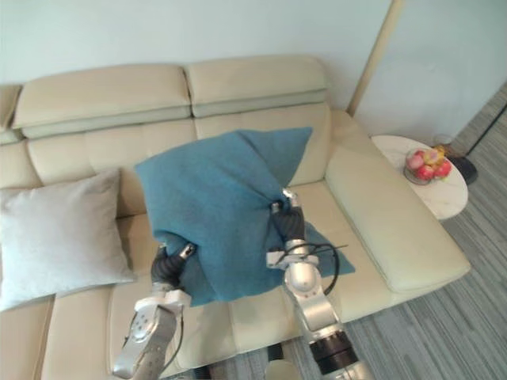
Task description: Pick up cushions and gather them together orderly.
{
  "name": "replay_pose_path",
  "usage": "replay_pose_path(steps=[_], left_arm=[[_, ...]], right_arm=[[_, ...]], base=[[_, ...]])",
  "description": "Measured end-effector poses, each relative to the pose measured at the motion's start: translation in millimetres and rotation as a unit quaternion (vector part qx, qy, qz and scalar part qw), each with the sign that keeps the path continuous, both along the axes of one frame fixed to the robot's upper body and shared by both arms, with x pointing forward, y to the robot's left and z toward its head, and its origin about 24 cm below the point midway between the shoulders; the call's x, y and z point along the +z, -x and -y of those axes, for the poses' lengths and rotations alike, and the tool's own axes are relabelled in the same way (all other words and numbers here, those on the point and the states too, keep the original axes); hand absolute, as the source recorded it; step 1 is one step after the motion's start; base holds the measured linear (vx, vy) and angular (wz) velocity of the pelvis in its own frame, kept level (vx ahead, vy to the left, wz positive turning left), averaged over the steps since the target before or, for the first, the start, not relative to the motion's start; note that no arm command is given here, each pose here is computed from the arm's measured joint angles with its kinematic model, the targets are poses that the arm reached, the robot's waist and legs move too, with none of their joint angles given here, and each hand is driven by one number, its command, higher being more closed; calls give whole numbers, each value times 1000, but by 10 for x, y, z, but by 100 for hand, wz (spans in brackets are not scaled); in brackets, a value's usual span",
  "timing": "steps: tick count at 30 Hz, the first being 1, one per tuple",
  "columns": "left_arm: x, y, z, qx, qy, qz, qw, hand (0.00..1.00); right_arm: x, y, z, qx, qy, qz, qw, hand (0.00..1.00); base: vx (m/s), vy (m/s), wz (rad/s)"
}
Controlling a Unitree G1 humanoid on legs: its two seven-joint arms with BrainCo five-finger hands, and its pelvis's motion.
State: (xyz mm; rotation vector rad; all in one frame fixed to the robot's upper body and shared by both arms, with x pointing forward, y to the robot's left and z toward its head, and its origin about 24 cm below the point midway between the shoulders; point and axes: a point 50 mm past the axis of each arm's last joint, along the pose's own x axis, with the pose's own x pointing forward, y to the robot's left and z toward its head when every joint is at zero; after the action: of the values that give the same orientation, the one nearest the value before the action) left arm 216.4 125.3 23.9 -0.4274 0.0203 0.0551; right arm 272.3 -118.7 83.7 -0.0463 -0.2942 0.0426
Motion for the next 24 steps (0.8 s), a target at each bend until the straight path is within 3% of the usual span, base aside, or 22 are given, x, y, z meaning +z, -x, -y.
replay_pose_path(steps=[5,9,14,24], left_arm=[[157,-239,-36,18,-31,34,999,100],[415,-630,-35,38,-45,75,995,100],[1297,-1256,49,70,-60,189,978,100],[2717,-1557,235,127,-41,334,933,100]], right_arm=[[65,-130,-15,3,12,9,1000,100],[397,-418,-34,1,35,58,998,100],[1258,-810,26,-61,8,158,986,100],[2517,-774,29,-175,-42,335,925,100]], base=[[-74,-162,42],[-79,-85,5],[-134,-42,-13],[-55,-15,7]])
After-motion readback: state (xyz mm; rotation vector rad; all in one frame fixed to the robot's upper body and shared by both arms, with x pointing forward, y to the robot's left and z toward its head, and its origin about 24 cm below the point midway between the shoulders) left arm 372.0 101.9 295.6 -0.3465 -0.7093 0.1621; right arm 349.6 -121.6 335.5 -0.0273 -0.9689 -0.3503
